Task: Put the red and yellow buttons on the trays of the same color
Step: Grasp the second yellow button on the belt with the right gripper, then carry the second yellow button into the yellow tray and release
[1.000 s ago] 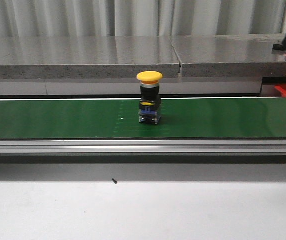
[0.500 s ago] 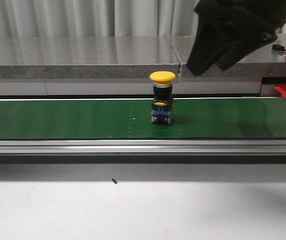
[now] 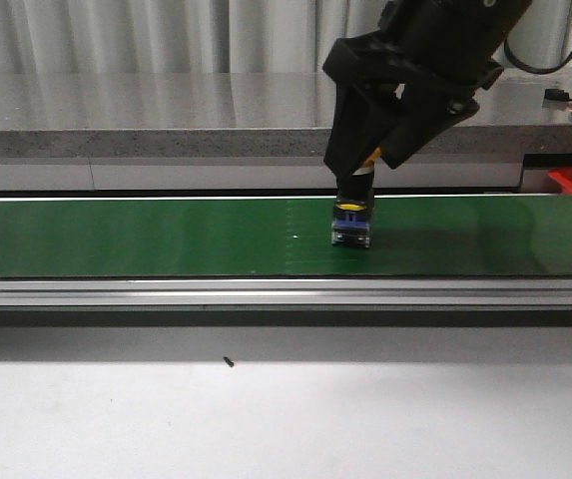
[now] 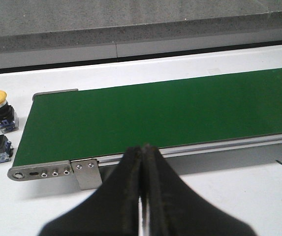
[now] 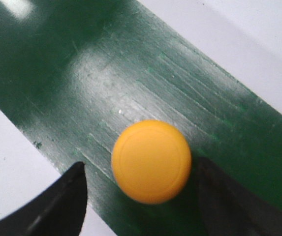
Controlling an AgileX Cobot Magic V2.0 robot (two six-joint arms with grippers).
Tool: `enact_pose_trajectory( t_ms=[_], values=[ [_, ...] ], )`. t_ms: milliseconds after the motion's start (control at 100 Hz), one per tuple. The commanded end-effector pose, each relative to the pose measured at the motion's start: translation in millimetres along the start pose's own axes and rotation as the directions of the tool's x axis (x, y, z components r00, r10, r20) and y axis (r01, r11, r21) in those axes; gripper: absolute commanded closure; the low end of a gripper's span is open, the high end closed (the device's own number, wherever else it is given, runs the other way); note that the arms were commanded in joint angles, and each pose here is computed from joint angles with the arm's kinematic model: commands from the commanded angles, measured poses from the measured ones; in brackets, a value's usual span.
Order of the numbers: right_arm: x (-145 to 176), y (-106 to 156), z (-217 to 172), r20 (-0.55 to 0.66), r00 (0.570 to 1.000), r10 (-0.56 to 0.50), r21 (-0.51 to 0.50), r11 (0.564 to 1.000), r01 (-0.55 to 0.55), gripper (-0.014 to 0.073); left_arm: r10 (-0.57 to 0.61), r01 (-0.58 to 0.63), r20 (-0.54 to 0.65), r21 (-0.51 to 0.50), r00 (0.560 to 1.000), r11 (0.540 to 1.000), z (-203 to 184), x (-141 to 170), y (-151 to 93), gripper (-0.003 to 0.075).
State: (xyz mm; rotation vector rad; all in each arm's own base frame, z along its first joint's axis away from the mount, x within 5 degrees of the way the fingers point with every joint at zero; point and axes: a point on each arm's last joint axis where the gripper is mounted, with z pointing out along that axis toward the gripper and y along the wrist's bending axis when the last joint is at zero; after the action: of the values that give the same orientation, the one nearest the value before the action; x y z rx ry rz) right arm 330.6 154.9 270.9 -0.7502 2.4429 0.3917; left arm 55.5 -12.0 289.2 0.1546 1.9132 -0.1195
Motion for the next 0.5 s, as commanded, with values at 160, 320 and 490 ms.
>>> enact_pose_trajectory(
  t_ms=[160, 320, 490],
  values=[
    [-21.3, 2.0, -15.0, 0.106, 0.994, -0.012, 0.01, 1.0, 0.011, 0.0259, -0.02, 0.019, 0.088, 0.006, 0.996, 1.0, -3.2, -13.7, -0.3, 0.0741],
    [-20.0, 1.8, -15.2, 0.09, 0.996, -0.017, 0.009, 1.0, 0.016, 0.0437, -0.02, 0.019, 0.088, 0.006, 0.996, 1.0, -3.2, -13.7, -0.3, 0.0741],
    [-20.0, 0.0, -19.5, 0.07, 0.998, -0.003, 0.0, 1.0, 0.003, 0.0428, -0.02, 0.019, 0.088, 0.006, 0.996, 1.0, -3.2, -13.7, -0.3, 0.0741]
  ],
)
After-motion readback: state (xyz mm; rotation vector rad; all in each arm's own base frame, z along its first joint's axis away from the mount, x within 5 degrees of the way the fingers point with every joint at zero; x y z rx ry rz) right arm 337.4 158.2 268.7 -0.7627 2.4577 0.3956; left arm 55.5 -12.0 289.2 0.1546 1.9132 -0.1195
